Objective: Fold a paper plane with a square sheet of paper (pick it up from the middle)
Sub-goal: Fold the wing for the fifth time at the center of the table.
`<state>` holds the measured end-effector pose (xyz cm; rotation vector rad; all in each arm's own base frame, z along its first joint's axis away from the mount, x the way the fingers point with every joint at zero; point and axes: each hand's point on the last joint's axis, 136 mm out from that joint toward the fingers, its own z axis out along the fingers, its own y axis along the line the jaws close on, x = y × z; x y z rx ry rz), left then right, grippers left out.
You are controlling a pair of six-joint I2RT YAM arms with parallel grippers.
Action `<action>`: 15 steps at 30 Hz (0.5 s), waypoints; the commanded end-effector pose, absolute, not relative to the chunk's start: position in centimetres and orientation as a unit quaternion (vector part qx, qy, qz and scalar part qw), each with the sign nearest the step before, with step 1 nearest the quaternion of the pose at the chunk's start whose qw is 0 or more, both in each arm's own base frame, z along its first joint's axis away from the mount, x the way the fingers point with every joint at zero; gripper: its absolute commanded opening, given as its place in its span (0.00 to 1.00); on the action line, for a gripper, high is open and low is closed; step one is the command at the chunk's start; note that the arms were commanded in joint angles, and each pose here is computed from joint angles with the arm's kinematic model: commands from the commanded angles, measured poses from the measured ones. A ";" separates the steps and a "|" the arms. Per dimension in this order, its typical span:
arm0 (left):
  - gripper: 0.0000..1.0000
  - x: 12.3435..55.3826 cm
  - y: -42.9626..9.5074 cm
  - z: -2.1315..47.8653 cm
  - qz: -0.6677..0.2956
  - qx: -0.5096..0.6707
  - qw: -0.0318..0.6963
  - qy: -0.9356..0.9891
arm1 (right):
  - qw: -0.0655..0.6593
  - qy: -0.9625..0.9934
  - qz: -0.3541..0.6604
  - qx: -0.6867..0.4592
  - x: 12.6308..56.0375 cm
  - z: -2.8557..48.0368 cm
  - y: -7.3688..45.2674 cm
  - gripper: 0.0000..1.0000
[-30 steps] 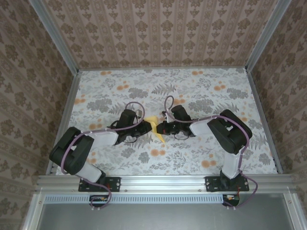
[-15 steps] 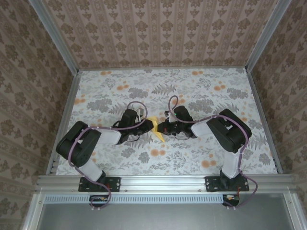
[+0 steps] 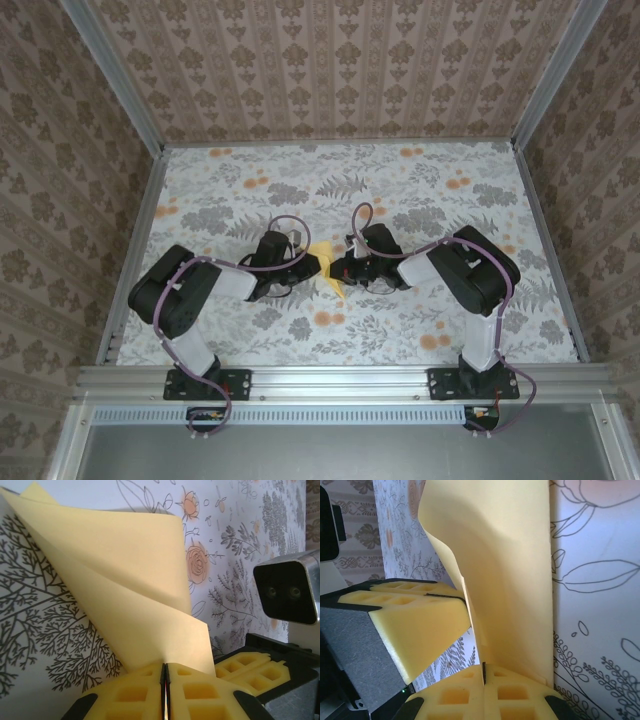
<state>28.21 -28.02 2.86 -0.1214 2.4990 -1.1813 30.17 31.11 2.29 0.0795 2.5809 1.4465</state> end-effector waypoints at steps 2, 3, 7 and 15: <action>0.12 28.4 -28.4 2.5 -0.416 -0.034 0.190 0.889 | 0.071 0.873 0.481 0.038 29.7 1.3 30.7 0.00; 0.12 28.4 -28.3 2.4 -0.414 -0.035 0.188 0.890 | 0.069 0.873 0.481 0.037 29.6 1.3 30.7 0.00; 0.11 28.4 -28.1 1.8 -0.399 -0.041 0.178 0.899 | 0.070 0.880 0.469 0.030 29.6 1.4 30.5 0.04; 0.10 28.2 -27.9 1.1 -0.372 -0.042 0.157 0.914 | 0.064 0.889 0.453 -0.018 28.3 2.8 30.1 0.17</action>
